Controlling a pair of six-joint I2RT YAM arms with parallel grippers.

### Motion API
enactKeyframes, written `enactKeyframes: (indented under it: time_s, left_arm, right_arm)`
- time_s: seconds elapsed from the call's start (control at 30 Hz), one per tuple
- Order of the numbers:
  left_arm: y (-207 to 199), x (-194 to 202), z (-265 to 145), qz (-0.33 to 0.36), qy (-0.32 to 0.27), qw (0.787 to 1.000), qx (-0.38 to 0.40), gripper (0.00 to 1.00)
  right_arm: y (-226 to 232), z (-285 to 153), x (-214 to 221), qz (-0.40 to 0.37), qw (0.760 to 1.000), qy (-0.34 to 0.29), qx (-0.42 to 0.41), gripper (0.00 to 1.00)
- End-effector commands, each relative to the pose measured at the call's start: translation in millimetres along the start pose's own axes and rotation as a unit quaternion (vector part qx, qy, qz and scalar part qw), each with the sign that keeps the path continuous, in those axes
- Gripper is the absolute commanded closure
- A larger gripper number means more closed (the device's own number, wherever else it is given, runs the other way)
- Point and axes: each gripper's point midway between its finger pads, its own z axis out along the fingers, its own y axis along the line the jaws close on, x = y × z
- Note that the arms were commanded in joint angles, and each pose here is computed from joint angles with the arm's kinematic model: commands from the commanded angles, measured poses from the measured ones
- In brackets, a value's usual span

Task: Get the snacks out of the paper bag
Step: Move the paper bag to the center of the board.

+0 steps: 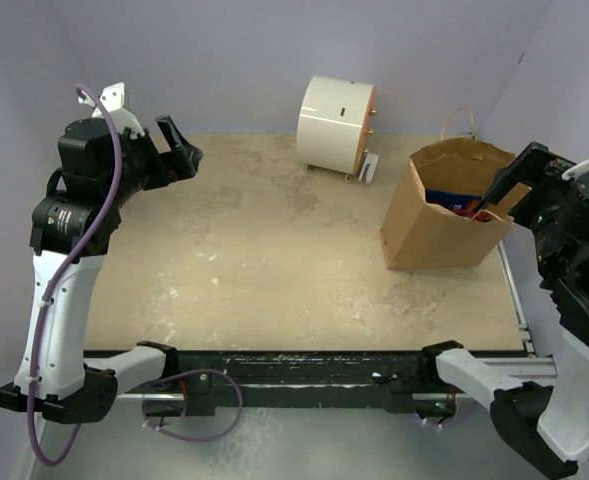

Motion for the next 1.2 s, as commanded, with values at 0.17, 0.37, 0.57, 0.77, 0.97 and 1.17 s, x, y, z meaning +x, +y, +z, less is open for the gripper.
enactKeyframes:
  time_s: [0.17, 0.37, 0.57, 0.77, 0.97, 1.17]
  left_arm:
    - [-17.1, -14.1, -7.8, -0.005, -0.022, 0.999, 0.042, 0.01]
    - [-17.8, -7.5, -12.0, -0.019, -0.018, 0.999, 0.048, 0.01]
    - [-39.7, -3.5, -12.3, -0.021, -0.001, 0.994, 0.108, 0.01]
    - [-51.3, -0.5, -8.0, -0.023, 0.008, 0.990, 0.142, 0.01]
    - [-55.0, 12.5, 3.9, -0.033, 0.036, 0.987, 0.156, 0.01]
    - [-55.9, 24.0, 14.3, -0.048, 0.051, 0.984, 0.165, 0.01]
  right_arm:
    - [-1.4, 5.6, -6.6, -0.021, 1.000, -0.004, 0.014, 0.00]
    - [14.5, 24.5, -6.6, 0.011, 1.000, -0.002, 0.012, 0.00]
    - [19.1, 50.4, -7.4, 0.042, 0.997, 0.000, 0.059, 0.01]
    - [39.6, 92.0, 8.5, 0.048, 0.995, 0.028, 0.083, 0.01]
    - [83.6, 146.2, 26.7, 0.080, 0.993, 0.064, 0.058, 0.00]
    - [99.8, 202.1, 46.5, 0.101, 0.989, 0.097, 0.039, 0.32]
